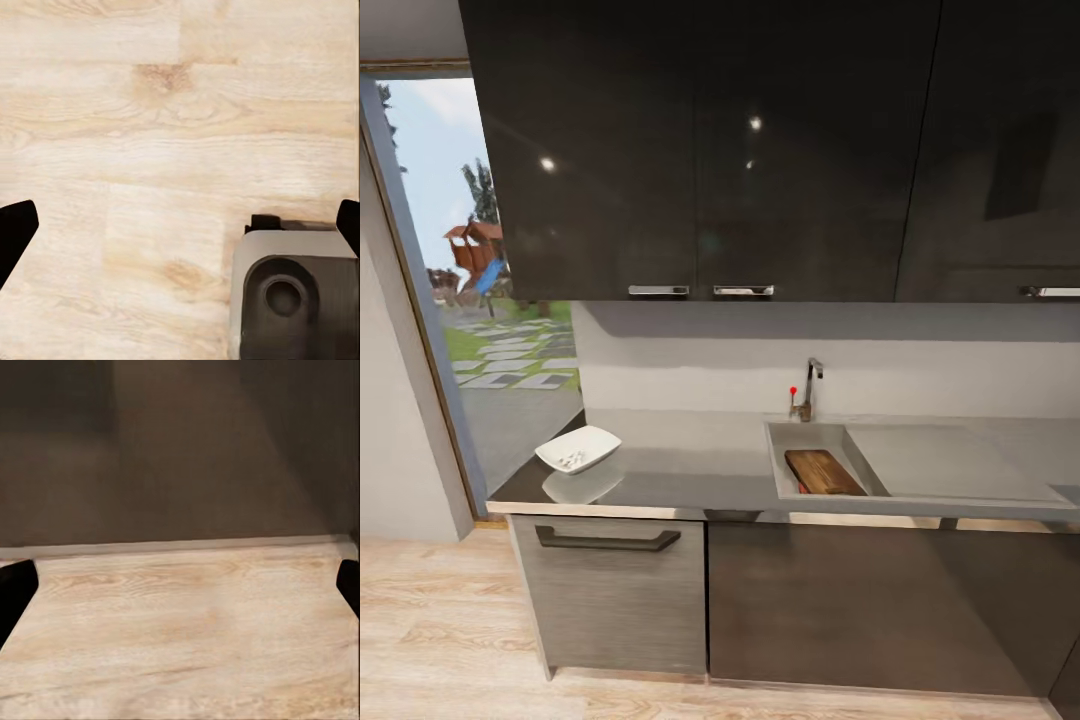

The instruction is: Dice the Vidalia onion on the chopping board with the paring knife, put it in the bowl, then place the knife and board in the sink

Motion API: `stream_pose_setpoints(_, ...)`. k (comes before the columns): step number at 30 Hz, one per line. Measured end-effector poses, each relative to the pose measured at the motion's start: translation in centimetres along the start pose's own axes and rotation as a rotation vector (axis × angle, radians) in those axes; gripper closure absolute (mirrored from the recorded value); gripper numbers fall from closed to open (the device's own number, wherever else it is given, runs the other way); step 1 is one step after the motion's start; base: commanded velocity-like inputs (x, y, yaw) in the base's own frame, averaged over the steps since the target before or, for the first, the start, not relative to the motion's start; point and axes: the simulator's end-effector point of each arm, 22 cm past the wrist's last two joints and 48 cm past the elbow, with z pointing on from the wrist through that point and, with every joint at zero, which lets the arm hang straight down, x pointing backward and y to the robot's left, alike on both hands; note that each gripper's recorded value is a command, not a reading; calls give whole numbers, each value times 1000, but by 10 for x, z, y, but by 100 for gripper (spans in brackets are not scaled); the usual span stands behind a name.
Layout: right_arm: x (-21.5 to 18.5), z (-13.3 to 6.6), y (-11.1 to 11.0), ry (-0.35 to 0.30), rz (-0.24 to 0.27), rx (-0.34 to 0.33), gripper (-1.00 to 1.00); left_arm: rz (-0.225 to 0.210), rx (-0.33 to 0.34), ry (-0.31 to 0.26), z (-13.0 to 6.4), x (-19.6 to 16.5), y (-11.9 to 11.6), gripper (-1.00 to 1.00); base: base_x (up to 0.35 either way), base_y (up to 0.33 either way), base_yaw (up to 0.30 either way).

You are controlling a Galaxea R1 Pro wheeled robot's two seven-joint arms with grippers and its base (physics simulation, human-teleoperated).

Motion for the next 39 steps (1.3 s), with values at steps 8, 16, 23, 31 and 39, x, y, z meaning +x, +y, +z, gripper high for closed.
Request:
stream_pose_setpoints(8,95,-26,-9,382,107,-22,-100,-130,69,135,-6,44,-13,-100,0,0,0)
stream_pose_setpoints(16,111,-33,-6,465,132,-26,-100,-118,79,251,-9,68,-9,-100,0,0,0)
stream_pose_setpoints(23,105,-31,8,451,152,-45,-100,-115,75,253,-9,68,-5,-100,0,0,0)
stream_pose_setpoints(31,105,-31,9,451,153,-47,-100,-114,75,253,-9,69,-5,-100,0,0,0)
stream_pose_setpoints(39,105,-32,9,451,152,-47,-100,-114,75,253,-9,69,-5,-100,0,0,0)
